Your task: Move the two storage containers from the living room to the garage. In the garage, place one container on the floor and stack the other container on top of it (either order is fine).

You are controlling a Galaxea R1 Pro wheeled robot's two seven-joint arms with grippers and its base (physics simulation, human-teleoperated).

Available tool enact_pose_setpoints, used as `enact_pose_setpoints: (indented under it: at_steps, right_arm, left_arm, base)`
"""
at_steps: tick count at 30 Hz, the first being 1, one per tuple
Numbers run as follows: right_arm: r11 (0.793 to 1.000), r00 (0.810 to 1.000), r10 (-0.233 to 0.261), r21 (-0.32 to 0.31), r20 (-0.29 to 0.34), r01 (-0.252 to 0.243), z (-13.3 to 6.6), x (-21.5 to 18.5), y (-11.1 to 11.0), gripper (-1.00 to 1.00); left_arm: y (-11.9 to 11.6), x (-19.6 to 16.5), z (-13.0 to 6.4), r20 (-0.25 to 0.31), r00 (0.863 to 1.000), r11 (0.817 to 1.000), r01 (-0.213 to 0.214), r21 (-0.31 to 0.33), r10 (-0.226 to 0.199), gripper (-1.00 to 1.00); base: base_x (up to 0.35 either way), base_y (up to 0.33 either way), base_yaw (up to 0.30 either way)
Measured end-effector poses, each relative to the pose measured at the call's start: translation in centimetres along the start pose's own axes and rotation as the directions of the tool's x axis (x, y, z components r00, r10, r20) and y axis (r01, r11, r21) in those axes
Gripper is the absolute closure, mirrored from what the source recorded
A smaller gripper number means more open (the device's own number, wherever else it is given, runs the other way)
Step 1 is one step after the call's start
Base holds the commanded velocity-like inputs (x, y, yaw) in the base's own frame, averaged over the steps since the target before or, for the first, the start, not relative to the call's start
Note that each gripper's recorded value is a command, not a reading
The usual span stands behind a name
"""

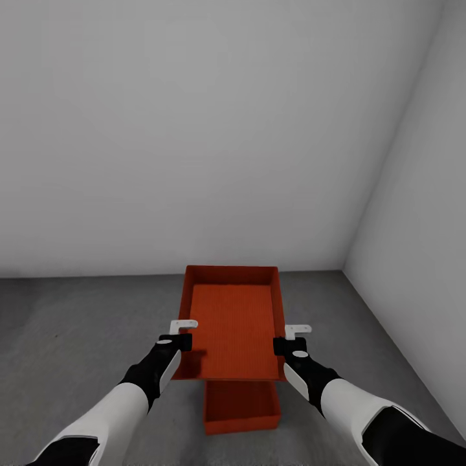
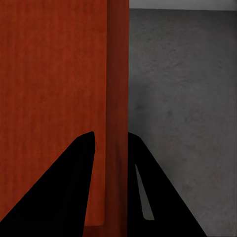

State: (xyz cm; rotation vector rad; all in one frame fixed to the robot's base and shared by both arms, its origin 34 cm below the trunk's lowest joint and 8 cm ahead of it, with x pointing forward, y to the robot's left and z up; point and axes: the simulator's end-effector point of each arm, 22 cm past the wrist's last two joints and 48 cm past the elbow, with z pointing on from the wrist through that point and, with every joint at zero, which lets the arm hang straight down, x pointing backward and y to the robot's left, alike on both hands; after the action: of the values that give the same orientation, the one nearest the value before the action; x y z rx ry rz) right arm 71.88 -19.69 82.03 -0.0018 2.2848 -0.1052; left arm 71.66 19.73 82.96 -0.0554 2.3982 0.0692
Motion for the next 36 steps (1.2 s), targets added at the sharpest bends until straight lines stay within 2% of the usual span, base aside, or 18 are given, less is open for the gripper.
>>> enact_pose_setpoints:
  at_steps: [36]
  right_arm:
    - [1.0,0.998,-0.004,-0.002,-0.057,0.004,1.4,3.4,0.2,1.0]
  left_arm:
    - [-0.1,3.1,1.8,-0.057,0.998,1.0,-0.004,-0.001,0.004,1.0]
  base:
    - [0.0,0.0,0.0]
